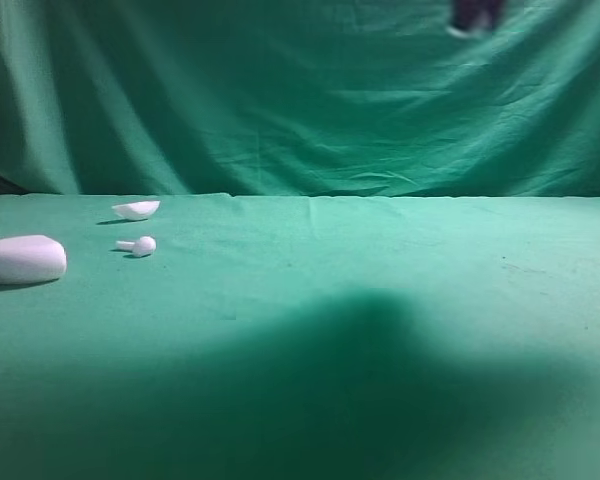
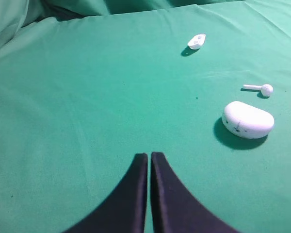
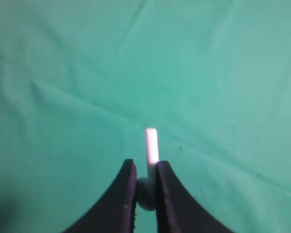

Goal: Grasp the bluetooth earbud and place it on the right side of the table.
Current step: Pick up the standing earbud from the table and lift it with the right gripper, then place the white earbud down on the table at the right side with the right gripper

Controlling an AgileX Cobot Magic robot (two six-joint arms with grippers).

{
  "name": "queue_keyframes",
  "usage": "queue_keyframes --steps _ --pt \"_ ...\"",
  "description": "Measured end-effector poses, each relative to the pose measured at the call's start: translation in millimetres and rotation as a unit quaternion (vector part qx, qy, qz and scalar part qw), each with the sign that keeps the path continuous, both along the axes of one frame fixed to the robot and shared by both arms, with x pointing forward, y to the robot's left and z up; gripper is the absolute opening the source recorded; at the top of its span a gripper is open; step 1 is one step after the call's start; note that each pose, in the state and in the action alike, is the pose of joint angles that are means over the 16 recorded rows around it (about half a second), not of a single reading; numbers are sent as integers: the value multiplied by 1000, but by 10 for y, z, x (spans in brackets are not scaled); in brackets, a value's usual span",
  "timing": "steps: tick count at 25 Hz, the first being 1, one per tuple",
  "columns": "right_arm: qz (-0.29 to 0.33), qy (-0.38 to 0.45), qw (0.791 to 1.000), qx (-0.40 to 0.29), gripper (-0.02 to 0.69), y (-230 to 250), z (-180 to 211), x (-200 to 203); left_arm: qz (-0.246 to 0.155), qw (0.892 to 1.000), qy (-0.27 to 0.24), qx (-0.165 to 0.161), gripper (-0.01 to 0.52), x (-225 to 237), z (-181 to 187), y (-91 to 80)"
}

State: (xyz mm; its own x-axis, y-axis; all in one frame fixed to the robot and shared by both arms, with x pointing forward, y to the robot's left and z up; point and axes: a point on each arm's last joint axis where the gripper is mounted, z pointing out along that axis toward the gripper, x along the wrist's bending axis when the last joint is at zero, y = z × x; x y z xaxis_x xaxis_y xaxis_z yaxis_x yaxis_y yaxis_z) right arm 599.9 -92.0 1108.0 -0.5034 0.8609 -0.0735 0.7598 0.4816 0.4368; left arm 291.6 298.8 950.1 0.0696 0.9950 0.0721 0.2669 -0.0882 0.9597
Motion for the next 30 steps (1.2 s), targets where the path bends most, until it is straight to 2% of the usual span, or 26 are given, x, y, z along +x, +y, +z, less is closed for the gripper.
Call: queue_keyframes --steps 4,11,17,22,25,30 --pt "-43 19 999 -7 89 -440 -213 -187 0 1000 0 0 0 0 0 0" --pt "-113 54 992 -10 89 -1025 -921 -455 0 1000 0 0 0 0 0 0" --pt "-149 77 986 -9 89 -1248 -1399 -525 0 1000 0 0 0 0 0 0" --pt "-159 90 983 -10 93 -1296 -1625 -501 0 1000 0 0 0 0 0 0" --pt "-160 96 982 -11 121 -1293 -1708 -480 0 1000 0 0 0 0 0 0" --pt "-162 101 982 -11 210 -1287 -1779 -458 0 1000 0 0 0 0 0 0"
